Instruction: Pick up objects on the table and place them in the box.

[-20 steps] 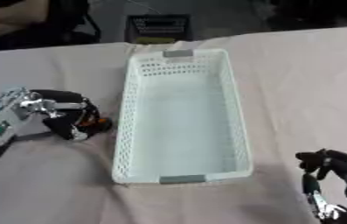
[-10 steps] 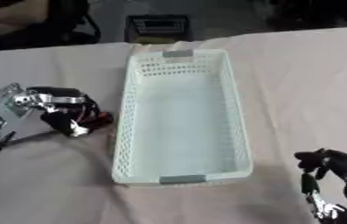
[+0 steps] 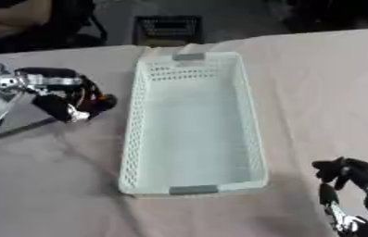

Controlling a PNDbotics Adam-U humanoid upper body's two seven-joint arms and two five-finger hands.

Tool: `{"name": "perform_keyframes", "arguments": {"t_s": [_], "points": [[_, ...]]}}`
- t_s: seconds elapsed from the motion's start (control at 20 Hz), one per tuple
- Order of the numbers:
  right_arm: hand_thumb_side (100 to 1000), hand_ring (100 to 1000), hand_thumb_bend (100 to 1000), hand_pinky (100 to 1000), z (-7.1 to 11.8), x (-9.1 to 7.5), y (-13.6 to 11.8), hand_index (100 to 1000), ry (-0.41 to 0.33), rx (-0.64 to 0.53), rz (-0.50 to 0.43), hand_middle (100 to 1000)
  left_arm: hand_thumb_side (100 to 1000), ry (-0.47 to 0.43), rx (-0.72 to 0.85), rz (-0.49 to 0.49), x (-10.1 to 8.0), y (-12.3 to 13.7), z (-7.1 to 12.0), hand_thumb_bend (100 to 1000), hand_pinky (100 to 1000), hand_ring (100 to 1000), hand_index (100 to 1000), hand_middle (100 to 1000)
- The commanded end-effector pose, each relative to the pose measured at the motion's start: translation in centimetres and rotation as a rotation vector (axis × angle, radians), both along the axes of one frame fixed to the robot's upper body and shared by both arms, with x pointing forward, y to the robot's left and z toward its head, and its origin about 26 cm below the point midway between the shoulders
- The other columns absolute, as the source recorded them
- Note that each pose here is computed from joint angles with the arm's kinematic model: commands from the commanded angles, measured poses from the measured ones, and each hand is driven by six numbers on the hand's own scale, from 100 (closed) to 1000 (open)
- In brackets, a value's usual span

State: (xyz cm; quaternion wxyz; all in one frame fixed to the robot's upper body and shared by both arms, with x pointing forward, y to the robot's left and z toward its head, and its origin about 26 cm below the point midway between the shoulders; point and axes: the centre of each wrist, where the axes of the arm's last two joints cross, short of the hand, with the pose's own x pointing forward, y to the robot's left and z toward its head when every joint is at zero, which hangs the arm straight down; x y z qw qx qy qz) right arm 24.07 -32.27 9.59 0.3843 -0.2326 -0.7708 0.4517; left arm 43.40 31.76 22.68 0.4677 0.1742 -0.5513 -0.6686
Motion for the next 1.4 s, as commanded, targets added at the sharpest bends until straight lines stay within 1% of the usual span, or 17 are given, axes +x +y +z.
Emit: {"name": "perform_keyframes", "arguments": {"t_s": [0.05, 0.15, 0.3, 0.35, 0.65, 0.7, 0.75, 0.8, 0.85, 0.9, 0.95, 1.0, 1.1, 1.15, 1.2, 1.3, 1.4], "points": [[781, 552, 100, 430, 0.5, -0.2, -0.4, 788, -0.012, -0.022, -0.002, 578, 248, -0.076, -0.021, -0.023, -0.2, -0.4, 3.7, 100, 294, 100, 377, 223], [781, 552, 100, 430, 0.5, -0.2, -0.4, 788, -0.011, -0.022, -0.001, 578, 247, -0.09, -0.035, -0.059, 0.0, -1.7, 4.5, 100, 294, 100, 378, 221], [781, 552, 100, 430, 0.5, -0.1, -0.2, 788, -0.011, -0.021, 0.008, 578, 245, -0.109, -0.064, -0.143, 0.4, -4.9, 5.6, 100, 293, 100, 378, 217], [784, 552, 100, 430, 0.5, -0.1, -0.2, 788, -0.011, -0.02, 0.009, 578, 245, -0.11, -0.071, -0.16, 0.5, -5.6, 5.7, 100, 292, 100, 378, 215], [781, 551, 100, 429, 0.5, 0.1, 0.1, 789, -0.009, -0.017, 0.031, 577, 245, -0.125, -0.075, -0.342, 0.5, -12.6, 6.6, 100, 296, 100, 378, 216], [782, 551, 100, 429, 0.5, 0.2, 0.1, 789, -0.009, -0.016, 0.034, 577, 245, -0.13, -0.065, -0.374, 0.3, -13.6, 6.6, 100, 320, 100, 401, 241], [782, 551, 100, 429, 0.6, 0.2, 0.1, 789, -0.009, -0.016, 0.037, 577, 247, -0.137, -0.052, -0.402, 0.0, -14.5, 6.6, 100, 382, 155, 455, 302], [782, 551, 100, 428, 0.6, 0.2, 0.1, 789, -0.009, -0.016, 0.039, 577, 328, -0.149, -0.027, -0.435, -0.4, -15.4, 6.5, 100, 577, 458, 669, 537], [782, 551, 100, 428, 0.6, 0.2, 0.1, 789, -0.008, -0.015, 0.04, 577, 427, -0.197, 0.036, -0.471, -1.2, -16.2, 7.0, 111, 706, 670, 796, 723], [782, 551, 100, 428, 0.6, 0.2, 0.1, 789, -0.008, -0.015, 0.038, 577, 627, -0.271, 0.124, -0.507, -2.2, -16.8, 7.5, 248, 812, 823, 886, 851], [782, 551, 100, 428, 0.6, 0.2, 0.1, 789, -0.008, -0.015, 0.036, 577, 777, -0.34, 0.2, -0.534, -3.2, -17.2, 7.8, 324, 869, 889, 924, 911], [782, 551, 100, 428, 0.6, 0.2, 0.0, 789, -0.008, -0.015, 0.033, 577, 846, -0.403, 0.265, -0.552, -4.0, -17.3, 7.8, 365, 900, 933, 949, 950], [782, 551, 100, 428, 0.6, 0.2, 0.0, 789, -0.009, -0.015, 0.028, 577, 915, -0.506, 0.354, -0.558, -4.9, -16.9, 7.4, 419, 928, 979, 963, 984], [782, 551, 100, 428, 0.6, 0.2, 0.0, 789, -0.009, -0.016, 0.028, 577, 901, -0.533, 0.378, -0.551, -5.0, -16.6, 6.9, 430, 926, 974, 961, 980], [782, 551, 100, 428, 0.7, 0.2, 0.0, 789, -0.009, -0.016, 0.027, 577, 932, -0.546, 0.393, -0.543, -4.9, -16.3, 6.4, 408, 934, 985, 964, 989], [782, 551, 100, 429, 0.6, 0.2, 0.0, 789, -0.01, -0.016, 0.026, 577, 935, -0.547, 0.412, -0.524, -4.4, -15.8, 5.4, 388, 933, 984, 964, 989], [781, 551, 100, 429, 0.6, 0.2, 0.0, 789, -0.011, -0.016, 0.025, 577, 925, -0.548, 0.413, -0.515, -4.0, -15.4, 5.0, 372, 932, 983, 963, 988]]}}
